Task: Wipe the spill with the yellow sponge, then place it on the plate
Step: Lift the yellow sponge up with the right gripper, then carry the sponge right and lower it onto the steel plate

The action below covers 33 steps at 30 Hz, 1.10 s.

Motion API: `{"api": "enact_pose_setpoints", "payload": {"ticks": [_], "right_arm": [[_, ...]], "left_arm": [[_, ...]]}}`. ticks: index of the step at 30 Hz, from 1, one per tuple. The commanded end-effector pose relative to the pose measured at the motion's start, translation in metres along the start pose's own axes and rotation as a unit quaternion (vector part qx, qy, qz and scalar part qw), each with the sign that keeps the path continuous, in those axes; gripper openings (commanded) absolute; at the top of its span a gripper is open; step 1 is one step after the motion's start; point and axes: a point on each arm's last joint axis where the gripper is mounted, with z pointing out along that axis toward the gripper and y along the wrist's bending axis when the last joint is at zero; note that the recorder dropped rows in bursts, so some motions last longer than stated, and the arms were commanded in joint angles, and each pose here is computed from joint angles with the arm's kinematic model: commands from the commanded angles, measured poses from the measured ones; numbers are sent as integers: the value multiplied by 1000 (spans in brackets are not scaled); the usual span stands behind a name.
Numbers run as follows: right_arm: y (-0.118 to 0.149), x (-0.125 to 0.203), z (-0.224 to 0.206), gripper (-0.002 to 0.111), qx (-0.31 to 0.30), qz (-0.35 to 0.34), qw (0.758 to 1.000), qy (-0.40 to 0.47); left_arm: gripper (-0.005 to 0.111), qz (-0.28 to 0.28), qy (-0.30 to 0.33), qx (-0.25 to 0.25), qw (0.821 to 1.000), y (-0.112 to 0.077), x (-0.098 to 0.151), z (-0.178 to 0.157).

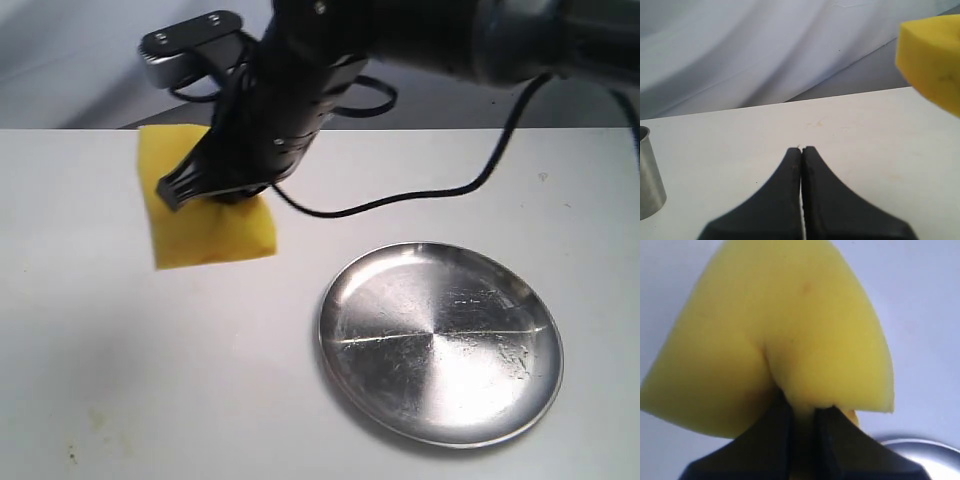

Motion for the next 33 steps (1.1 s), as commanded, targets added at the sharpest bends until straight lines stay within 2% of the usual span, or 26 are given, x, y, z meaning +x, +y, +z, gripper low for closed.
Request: {"api": "enact_pose_setpoints", "payload": {"ticks": [1, 6, 12, 20, 23, 31, 33], "right_arm": [[-38, 23, -21, 0, 34, 39, 999, 4], [-68, 70, -22, 0, 60, 86, 994, 12], [-89, 128, -10, 0, 83, 121, 988, 38], [-101, 162, 0, 2, 89, 157, 981, 75], [-101, 163, 1, 13, 89, 149, 982, 78], [-100, 164, 1, 59, 86, 153, 981, 84], [-100, 163, -1, 66, 86, 151, 981, 83]], "left_arm": [[0, -1, -3, 3, 1000, 0, 1, 0], [0, -1, -3, 3, 1000, 0, 1, 0], [0, -1, -3, 3, 1000, 0, 1, 0], [0, -1, -3, 3, 1000, 0, 1, 0], [0, -1, -3, 3, 1000, 0, 1, 0], [0, -1, -3, 3, 1000, 0, 1, 0], [0, -1, -3, 3, 1000, 0, 1, 0]]}}
